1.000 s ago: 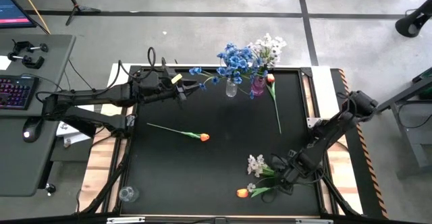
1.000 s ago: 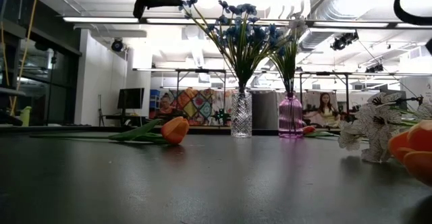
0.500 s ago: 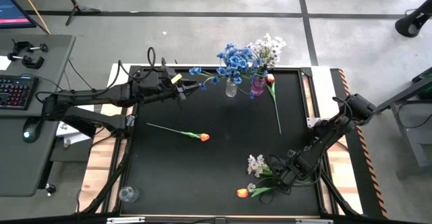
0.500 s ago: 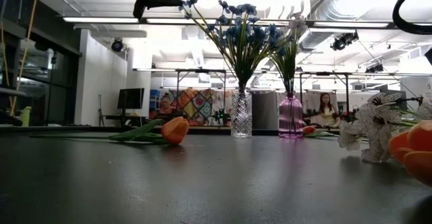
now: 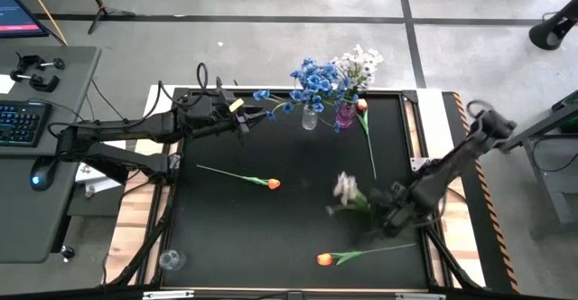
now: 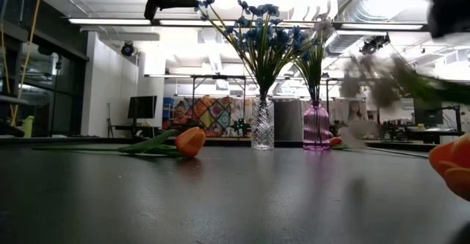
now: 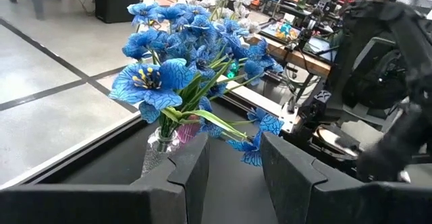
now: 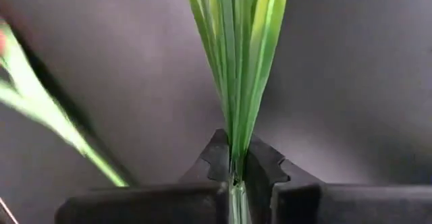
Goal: Sort flowers into vase by color
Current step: Put the white flowers into the purple vase
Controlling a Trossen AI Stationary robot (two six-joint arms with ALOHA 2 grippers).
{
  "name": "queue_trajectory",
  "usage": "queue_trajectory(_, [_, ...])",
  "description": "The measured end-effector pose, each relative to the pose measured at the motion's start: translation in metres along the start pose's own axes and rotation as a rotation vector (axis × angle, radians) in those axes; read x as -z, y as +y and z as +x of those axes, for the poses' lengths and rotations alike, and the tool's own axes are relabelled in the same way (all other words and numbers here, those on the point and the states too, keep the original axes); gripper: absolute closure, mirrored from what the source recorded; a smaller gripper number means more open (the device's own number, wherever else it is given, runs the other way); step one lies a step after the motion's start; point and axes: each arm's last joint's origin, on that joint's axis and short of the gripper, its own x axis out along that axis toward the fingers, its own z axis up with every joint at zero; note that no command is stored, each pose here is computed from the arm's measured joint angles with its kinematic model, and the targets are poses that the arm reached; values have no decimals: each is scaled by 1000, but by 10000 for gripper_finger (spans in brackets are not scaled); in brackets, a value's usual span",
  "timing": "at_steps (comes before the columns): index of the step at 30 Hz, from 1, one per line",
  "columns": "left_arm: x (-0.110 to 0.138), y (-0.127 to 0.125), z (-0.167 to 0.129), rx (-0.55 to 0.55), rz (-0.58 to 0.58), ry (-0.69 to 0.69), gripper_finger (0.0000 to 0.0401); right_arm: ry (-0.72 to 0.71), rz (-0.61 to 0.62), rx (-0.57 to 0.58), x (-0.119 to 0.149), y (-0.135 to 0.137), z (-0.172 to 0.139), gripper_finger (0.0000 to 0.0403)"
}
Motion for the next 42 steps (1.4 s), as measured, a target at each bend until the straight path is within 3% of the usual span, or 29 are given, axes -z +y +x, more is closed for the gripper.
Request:
queue_trajectory(9, [0, 0, 0, -4, 0, -2, 282, -829, 310, -110, -21, -48, -76, 402])
queue_trajectory(12, [0, 0, 0, -18, 0, -7, 282, -1048, 343, -60, -26, -63, -92, 402])
queue_trajectory(17, [-1, 0, 0, -19, -4, -17, 282, -1296, 349, 139, -33, -81, -105, 402])
queue_trajectory(21, [-2, 0, 0, -18, -5, -23, 282, -1365, 365, 265, -37, -90, -106, 402])
queue_trajectory(25, [-2, 0, 0, -18, -5, -24, 282, -1421, 434, 290, -39, -94, -104, 403])
queue_trajectory(38, [-4, -1, 0, -8, -13, -50, 282, -1418, 479, 39, -31, -64, -99, 403])
queue_trajectory(42, [-4, -1, 0, -10, -13, -51, 282, -1313, 406, -15, -39, -47, -109, 403])
